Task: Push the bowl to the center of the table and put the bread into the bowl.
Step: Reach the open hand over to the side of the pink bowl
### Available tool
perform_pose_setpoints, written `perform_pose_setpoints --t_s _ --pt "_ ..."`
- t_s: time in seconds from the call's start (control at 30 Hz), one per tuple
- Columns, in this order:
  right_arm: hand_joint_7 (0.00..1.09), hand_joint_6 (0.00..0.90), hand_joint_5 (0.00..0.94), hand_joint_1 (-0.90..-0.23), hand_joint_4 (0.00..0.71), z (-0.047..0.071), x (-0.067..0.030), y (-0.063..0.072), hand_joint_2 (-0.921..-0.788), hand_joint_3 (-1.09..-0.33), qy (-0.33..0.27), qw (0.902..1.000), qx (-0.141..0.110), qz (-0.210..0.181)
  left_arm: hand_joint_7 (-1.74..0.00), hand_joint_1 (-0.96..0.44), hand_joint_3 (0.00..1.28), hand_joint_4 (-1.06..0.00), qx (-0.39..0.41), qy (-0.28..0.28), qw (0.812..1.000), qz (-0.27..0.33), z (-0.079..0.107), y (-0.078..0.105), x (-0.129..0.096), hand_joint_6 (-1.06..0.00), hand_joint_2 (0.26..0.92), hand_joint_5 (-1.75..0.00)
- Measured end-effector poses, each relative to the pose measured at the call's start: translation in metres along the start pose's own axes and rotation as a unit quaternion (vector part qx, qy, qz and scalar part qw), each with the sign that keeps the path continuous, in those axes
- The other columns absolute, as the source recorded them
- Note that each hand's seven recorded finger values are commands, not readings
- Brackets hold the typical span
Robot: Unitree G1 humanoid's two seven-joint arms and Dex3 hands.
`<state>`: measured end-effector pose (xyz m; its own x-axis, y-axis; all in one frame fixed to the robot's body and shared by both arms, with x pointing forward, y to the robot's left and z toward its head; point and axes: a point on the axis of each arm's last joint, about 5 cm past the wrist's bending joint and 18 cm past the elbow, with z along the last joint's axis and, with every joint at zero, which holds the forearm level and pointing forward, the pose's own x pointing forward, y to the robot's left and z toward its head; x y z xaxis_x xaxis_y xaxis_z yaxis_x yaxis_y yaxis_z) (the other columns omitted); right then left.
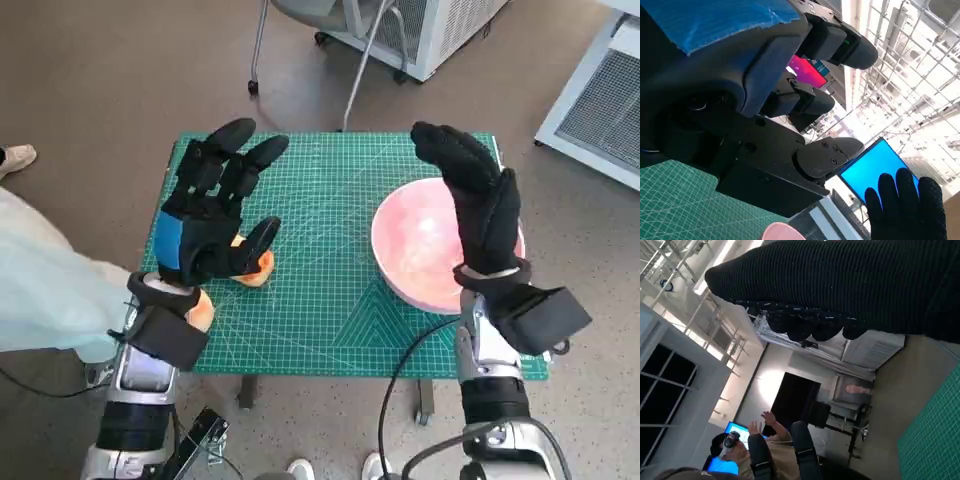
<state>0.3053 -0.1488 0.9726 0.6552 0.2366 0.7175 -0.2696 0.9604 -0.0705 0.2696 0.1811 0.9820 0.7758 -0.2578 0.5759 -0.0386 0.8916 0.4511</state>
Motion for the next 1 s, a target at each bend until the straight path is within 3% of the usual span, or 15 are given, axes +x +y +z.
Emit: perform_pose_setpoints --t_s 0.37,0.57,0.77,1.0 --pt "0.83 0.031 0.024 -0.604 0.439 0.001 -0.0018 -0.004 -0.921 -0.773 0.002 1.0000 -0.005 -0.004 -0.61 -0.09 0.74 -0.23 -0.002 0.006 1.000 -0.002 -0.002 -0.001 -0.001 -0.24 0.656 -0.53" --pt "0.79 0.045 0.025 -0.595 0.443 0.002 -0.0072 -0.020 -0.921 -0.769 0.005 0.9995 -0.023 -0.023 -0.62 -0.09 0.72 -0.23 -0.004 0.004 1.000 -0.001 -0.002 -0.002 0.000 -0.24 0.663 -0.53" --pt "0.67 0.103 0.016 -0.593 0.447 -0.003 -0.0235 -0.046 -0.921 -0.748 0.035 0.9952 -0.052 -0.075 -0.62 -0.09 0.71 -0.22 -0.003 0.004 1.000 -0.001 -0.002 -0.002 0.000 -0.24 0.667 -0.55" --pt "0.63 0.109 0.006 -0.588 0.434 -0.008 -0.0451 -0.069 -0.921 -0.758 0.082 0.9779 -0.086 -0.172 -0.64 -0.10 0.70 -0.21 -0.003 0.004 1.000 0.001 -0.002 -0.001 0.000 -0.23 0.674 -0.55"
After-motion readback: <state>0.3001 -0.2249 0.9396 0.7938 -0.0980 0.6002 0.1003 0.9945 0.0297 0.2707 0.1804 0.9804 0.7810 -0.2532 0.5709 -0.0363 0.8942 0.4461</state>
